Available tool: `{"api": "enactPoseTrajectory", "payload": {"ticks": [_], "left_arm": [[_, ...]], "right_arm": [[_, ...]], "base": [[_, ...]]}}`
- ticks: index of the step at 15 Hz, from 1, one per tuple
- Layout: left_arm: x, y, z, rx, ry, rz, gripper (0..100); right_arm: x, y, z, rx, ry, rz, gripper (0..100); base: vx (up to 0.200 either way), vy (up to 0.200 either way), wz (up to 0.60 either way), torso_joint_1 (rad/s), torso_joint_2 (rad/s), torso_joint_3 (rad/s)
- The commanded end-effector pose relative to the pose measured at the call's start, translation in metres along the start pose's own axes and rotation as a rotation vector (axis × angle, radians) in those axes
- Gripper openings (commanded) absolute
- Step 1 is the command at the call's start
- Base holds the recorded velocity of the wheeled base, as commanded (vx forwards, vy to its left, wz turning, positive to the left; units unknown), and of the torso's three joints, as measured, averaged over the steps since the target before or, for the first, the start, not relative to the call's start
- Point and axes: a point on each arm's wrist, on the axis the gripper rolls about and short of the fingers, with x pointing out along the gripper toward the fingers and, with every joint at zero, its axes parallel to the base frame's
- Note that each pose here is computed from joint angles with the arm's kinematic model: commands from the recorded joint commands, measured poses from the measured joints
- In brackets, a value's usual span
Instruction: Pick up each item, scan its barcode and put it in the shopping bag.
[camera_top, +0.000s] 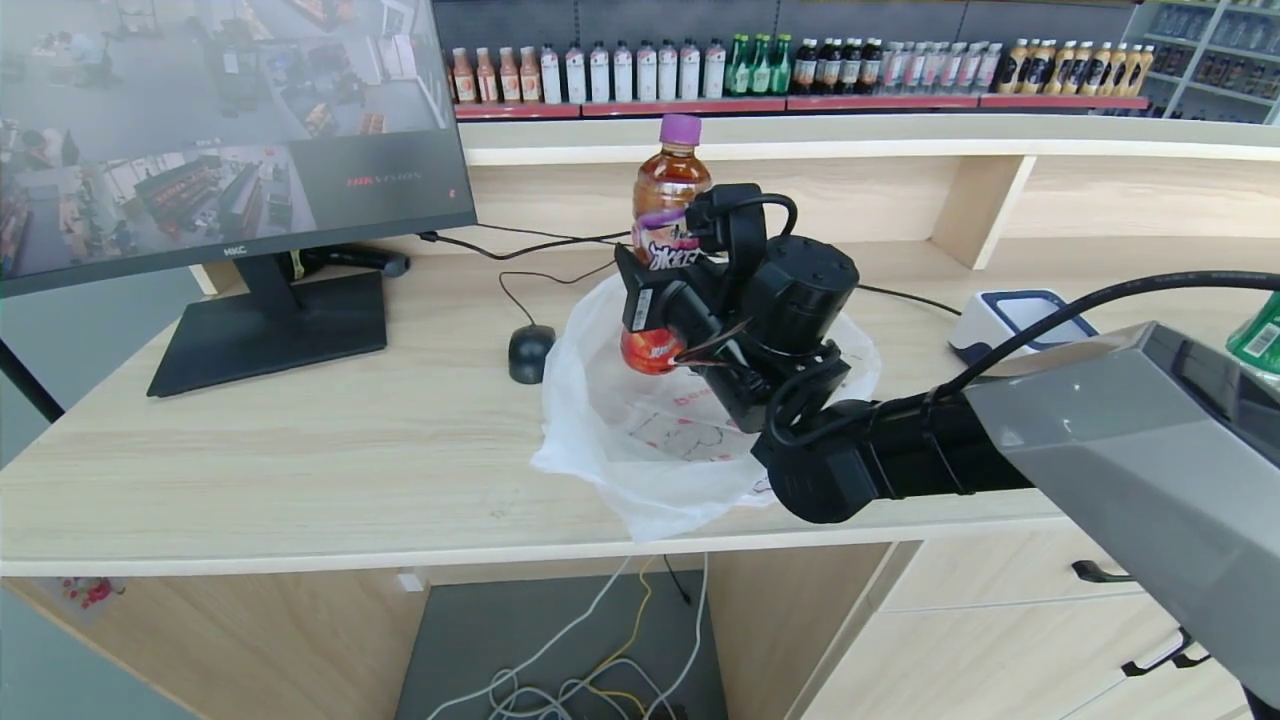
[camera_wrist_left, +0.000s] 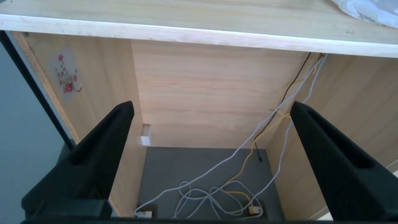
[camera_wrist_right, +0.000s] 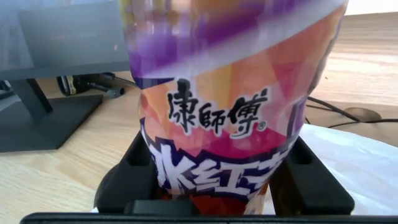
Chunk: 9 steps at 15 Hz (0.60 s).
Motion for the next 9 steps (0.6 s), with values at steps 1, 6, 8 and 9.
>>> {"api": "enactPoseTrajectory", "payload": {"ticks": [1, 6, 8, 9], "left_arm": [[0.000, 0.000, 0.000, -0.001, 0.000, 0.000, 100], [0.000, 0.000, 0.000, -0.001, 0.000, 0.000, 100], [0.000, 0.000, 0.000, -0.001, 0.000, 0.000, 100], [0.000, 0.000, 0.000, -0.001, 0.000, 0.000, 100]], "right_arm": [[0.000, 0.000, -0.005, -0.002, 0.008, 0.001, 0], [0.001, 0.001, -0.017, -0.007, 0.032, 0.002, 0], [0.000, 0.000, -0.019, -0.009, 0.038, 0.001, 0], [0.001, 0.000, -0.022, -0.011, 0.042, 0.000, 0]], "base": [[0.000, 0.000, 0.00, 0.000, 0.00, 0.000], [0.000, 0.000, 0.00, 0.000, 0.00, 0.000], [0.000, 0.000, 0.00, 0.000, 0.00, 0.000], [0.000, 0.000, 0.00, 0.000, 0.00, 0.000]]}}
